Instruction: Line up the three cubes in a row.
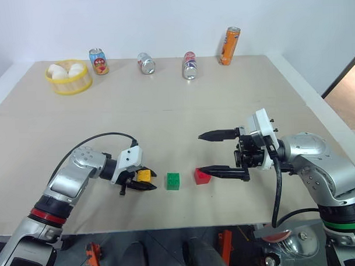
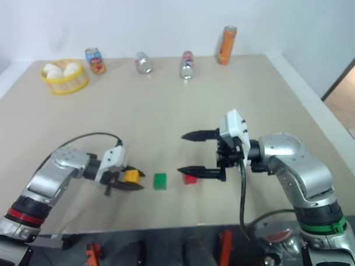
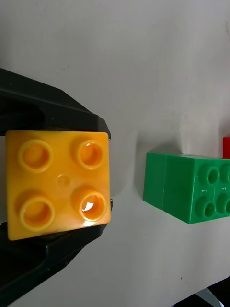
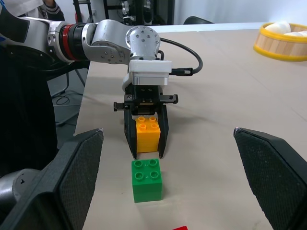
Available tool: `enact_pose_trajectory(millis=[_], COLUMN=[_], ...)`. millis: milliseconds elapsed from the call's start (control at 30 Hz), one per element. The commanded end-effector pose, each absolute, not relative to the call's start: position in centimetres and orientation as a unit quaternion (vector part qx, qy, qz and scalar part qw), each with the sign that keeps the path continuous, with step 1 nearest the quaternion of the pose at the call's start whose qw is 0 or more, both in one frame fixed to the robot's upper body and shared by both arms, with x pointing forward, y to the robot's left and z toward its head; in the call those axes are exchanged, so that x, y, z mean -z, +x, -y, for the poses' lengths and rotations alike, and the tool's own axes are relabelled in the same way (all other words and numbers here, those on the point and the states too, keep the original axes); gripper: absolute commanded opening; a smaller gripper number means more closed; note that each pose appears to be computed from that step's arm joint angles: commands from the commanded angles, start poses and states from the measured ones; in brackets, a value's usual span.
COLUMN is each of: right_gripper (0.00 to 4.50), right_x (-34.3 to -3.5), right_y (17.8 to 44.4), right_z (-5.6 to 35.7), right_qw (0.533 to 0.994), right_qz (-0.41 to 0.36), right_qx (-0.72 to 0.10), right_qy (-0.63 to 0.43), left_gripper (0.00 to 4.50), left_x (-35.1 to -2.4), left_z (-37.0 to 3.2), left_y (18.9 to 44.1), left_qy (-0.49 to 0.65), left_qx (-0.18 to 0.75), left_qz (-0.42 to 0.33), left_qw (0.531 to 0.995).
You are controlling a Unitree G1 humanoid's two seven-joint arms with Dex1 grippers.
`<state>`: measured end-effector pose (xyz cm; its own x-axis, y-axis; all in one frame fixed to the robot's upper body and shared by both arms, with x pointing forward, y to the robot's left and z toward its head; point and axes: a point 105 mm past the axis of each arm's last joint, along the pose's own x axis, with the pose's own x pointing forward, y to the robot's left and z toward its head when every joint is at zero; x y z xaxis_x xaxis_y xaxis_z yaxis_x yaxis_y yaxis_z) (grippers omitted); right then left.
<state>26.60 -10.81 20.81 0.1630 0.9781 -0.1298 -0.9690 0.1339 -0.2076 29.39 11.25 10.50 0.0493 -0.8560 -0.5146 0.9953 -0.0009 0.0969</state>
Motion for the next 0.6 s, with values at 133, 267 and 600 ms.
enact_pose_trajectory(millis=[133, 267, 600], right_gripper=[4.5, 4.5, 4.5], right_x=[-21.85, -21.86, -21.83], right_y=[26.14, 26.21, 26.22], right_z=[10.88, 10.92, 11.01], right_qw=[0.749, 0.75, 0.749], right_qz=[0.04, 0.04, 0.038], right_qx=[-0.647, -0.647, -0.647], right_qy=[-0.133, -0.134, -0.136], left_gripper=[1.41, 2.47, 4.47], left_x=[-9.91, -9.65, -10.14], left_z=[-11.33, -11.22, -10.83], left_y=[28.72, 28.49, 28.57], left_qy=[0.225, 0.224, 0.218], left_qx=[0.681, 0.683, 0.683], left_qz=[-0.176, -0.18, -0.169], left_qw=[0.674, 0.671, 0.676])
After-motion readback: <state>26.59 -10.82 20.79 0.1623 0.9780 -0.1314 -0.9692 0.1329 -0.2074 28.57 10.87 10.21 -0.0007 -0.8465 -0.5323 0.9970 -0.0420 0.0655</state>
